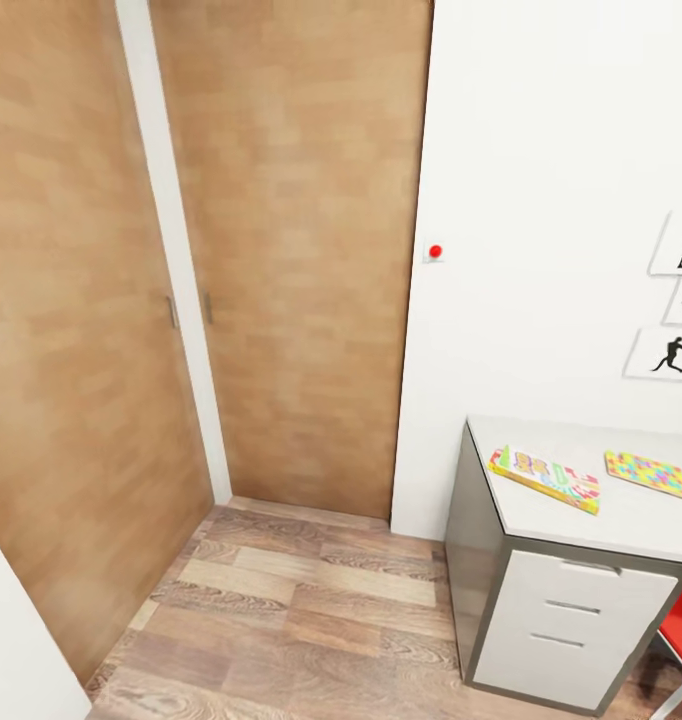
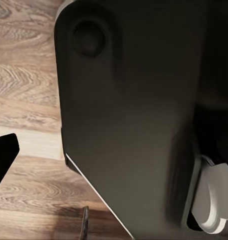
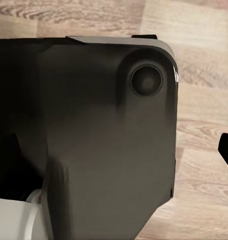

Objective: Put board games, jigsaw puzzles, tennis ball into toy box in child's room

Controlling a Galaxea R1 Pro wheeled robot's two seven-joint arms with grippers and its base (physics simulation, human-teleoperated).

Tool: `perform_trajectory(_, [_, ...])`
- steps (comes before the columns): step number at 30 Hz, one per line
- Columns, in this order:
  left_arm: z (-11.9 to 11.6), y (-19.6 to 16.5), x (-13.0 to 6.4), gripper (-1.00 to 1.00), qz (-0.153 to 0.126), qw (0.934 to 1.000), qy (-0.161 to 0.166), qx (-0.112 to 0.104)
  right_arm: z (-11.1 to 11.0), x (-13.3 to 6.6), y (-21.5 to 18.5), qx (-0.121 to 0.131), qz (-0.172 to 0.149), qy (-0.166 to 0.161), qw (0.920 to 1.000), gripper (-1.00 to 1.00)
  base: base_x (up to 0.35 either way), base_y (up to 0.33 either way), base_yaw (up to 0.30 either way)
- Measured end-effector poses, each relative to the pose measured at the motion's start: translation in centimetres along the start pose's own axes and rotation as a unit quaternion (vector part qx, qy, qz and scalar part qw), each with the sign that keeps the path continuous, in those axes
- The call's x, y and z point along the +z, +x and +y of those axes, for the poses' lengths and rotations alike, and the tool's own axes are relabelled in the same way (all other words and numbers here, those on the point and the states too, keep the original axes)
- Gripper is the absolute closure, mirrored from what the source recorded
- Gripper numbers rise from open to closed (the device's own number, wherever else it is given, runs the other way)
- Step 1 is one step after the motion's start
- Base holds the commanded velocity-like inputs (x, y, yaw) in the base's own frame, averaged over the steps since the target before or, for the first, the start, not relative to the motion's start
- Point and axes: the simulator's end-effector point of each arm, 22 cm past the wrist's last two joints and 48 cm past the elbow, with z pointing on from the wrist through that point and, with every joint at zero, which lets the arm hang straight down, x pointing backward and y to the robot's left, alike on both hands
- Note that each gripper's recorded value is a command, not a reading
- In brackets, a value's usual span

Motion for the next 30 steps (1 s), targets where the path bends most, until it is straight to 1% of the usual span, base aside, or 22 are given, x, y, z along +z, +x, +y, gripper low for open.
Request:
perform_trajectory(9, [0.5, -1.0, -1.2, -1.0, -0.026, 0.9997, -0.003, 0.002, 0.0, -1.2, 0.0, 0.0, -0.001, 0.0, 1.0, -1.0, 0.0, 0.0, -0.221])
perform_trajectory(16, [0.5, -1.0, -2.1, -1.0, -0.03, 0.9995, -0.003, 0.002, 0.0, -2.1, 0.0, 0.0, -0.001, 0.0, 1.0, -1.0, 0.0, 0.0, -0.258])
perform_trajectory(30, [0.5, -1.1, -2.1, -1.0, -0.031, 0.9995, -0.003, 0.002, 0.0, -2.1, 0.0, 0.001, -0.001, 0.0, 1.0, -1.0, 0.0, 0.0, -0.261])
